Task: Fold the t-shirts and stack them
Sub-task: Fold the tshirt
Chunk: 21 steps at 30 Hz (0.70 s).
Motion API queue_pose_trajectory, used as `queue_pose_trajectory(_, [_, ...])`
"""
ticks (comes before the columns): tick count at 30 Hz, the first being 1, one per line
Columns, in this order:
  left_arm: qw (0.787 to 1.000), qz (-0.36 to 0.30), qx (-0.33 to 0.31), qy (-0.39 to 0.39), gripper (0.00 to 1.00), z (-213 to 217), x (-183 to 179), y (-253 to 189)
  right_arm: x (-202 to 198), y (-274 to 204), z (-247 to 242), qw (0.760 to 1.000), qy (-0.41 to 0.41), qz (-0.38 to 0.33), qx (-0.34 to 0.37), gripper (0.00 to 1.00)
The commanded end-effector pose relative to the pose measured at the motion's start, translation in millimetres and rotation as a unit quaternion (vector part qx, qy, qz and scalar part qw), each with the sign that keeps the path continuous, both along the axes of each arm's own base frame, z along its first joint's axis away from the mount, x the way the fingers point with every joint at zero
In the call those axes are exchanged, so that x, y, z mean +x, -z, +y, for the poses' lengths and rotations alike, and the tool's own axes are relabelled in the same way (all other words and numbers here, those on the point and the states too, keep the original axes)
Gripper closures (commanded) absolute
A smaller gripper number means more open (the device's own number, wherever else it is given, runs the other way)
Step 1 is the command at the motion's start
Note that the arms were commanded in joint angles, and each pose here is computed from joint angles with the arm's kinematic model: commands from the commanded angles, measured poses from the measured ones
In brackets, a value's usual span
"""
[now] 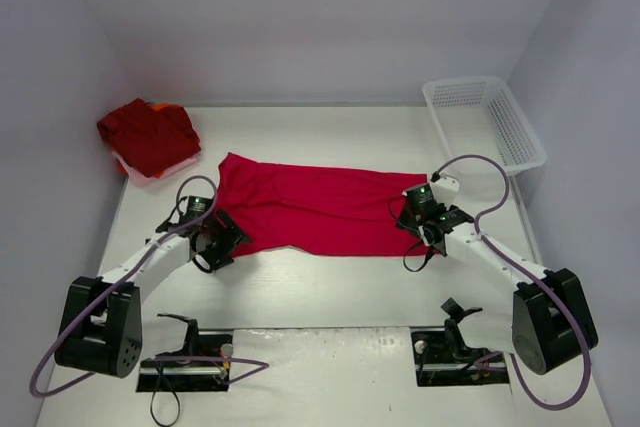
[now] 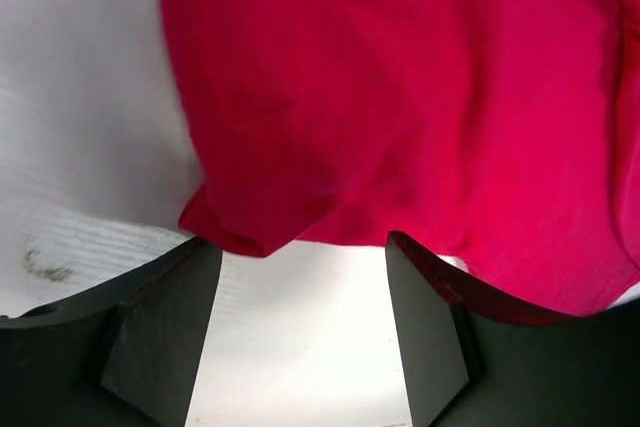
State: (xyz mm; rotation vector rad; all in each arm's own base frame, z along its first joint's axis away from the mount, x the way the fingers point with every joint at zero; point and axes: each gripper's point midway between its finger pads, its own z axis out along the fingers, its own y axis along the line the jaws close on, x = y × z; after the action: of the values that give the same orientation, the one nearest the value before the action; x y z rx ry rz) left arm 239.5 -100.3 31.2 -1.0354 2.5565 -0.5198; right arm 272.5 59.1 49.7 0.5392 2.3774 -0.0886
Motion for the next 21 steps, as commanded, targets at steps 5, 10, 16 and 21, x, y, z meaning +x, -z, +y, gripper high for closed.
queue_pose_trajectory(5, [1.0, -0.021, 0.0, 0.011, 0.38, -3.1, 23.4, 1.8, 12.1, -20.1, -2.1, 0.999, 0.018, -0.035, -0.006, 0.36])
queue_pose_trajectory(10, [1.0, -0.024, -0.004, 0.016, 0.39, -5.3, 26.2, -0.1, 13.2, -20.2, -2.8, 0.999, 0.017, -0.035, -0.009, 0.37])
queue_pose_trajectory(16, [0.999, -0.035, 0.014, 0.011, 0.57, 3.3, 18.6, -5.3, 13.1, -17.9, -2.5, 0.999, 0.018, -0.031, -0.009, 0.37])
queue_pose_trajectory(21, [0.998, -0.043, 0.04, 0.005, 0.89, 13.8, 11.3, -10.4, 12.5, -16.6, -2.2, 0.999, 0.018, -0.03, -0.009, 0.38])
